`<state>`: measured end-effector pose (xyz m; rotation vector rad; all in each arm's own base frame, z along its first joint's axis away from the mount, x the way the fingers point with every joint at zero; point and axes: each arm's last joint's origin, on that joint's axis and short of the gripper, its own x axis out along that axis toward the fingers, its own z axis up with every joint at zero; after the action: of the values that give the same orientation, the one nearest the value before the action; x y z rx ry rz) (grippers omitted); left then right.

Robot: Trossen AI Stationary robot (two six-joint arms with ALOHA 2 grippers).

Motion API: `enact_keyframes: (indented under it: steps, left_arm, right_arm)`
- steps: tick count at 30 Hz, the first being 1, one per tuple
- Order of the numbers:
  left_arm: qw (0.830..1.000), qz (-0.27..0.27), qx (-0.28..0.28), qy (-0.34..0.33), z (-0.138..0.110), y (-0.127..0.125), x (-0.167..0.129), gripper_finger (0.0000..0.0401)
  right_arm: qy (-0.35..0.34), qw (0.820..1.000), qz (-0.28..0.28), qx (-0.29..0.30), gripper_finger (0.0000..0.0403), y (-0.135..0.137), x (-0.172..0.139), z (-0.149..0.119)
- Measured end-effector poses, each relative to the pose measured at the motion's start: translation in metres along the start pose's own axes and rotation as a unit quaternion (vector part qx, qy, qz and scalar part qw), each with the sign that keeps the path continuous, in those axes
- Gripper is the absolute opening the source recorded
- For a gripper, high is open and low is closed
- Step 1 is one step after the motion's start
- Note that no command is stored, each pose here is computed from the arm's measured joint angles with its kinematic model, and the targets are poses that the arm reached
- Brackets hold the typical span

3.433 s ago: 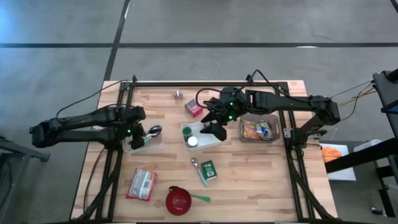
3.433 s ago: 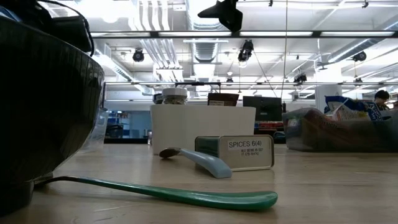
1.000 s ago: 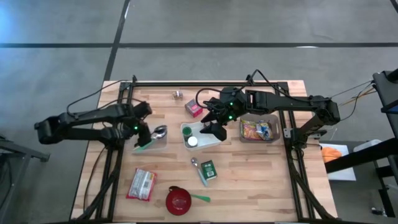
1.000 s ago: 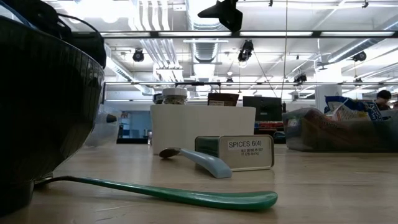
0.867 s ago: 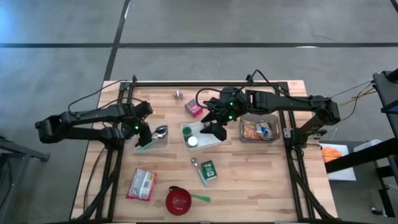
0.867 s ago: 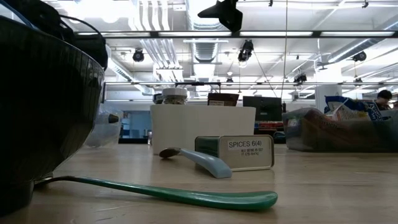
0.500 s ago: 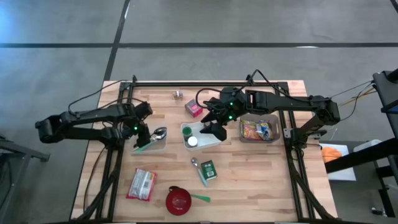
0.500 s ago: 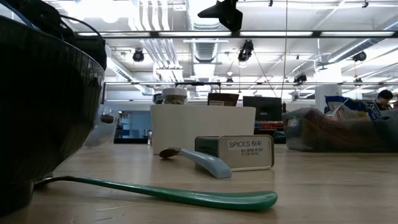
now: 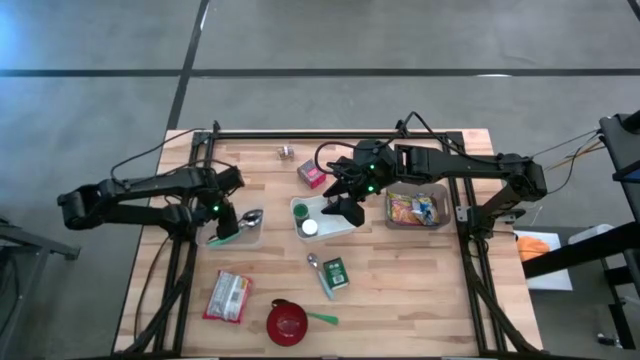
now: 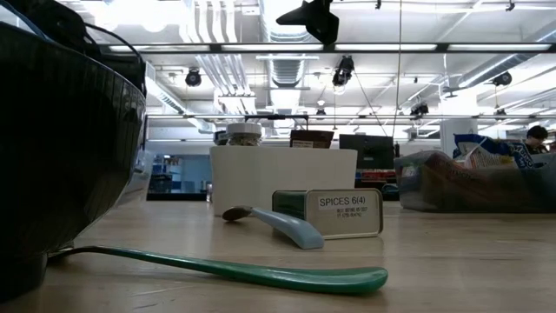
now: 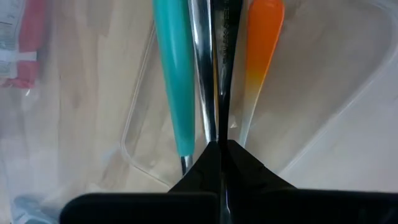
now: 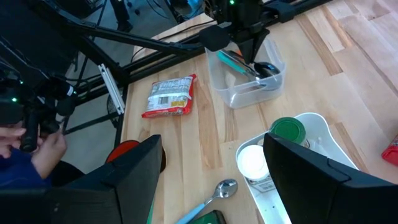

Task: Pick & Place Food Item
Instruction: Put the black spoon into the transparent bin, then put the red noodle pack into the black bin

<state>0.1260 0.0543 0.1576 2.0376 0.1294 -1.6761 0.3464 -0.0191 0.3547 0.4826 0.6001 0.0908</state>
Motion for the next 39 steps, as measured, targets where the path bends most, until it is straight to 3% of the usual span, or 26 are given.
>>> enact_keyframes:
  steps: [9,20,39]
  left_arm:
    - [1.0,0.003,0.015,0.003,-0.0003,0.0004,-0.0002,0.0001]
    - [0.997,0.016,0.077,0.026,-0.0049,0.0015,-0.0008,0.0008]
    - [0.994,0.02,0.107,0.03,-0.0055,0.0019,-0.0011,0.0223]
  right_arm:
    - [0.0,1.0,0.0,0.0,0.0277,-0.0001,0.0,0.0]
    - [0.0,1.0,0.0,0.0,0.0277,0.0,0.0,0.0]
    - [0.0,1.0,0.0,0.001,0.0277,-0.0001,0.0,0.0]
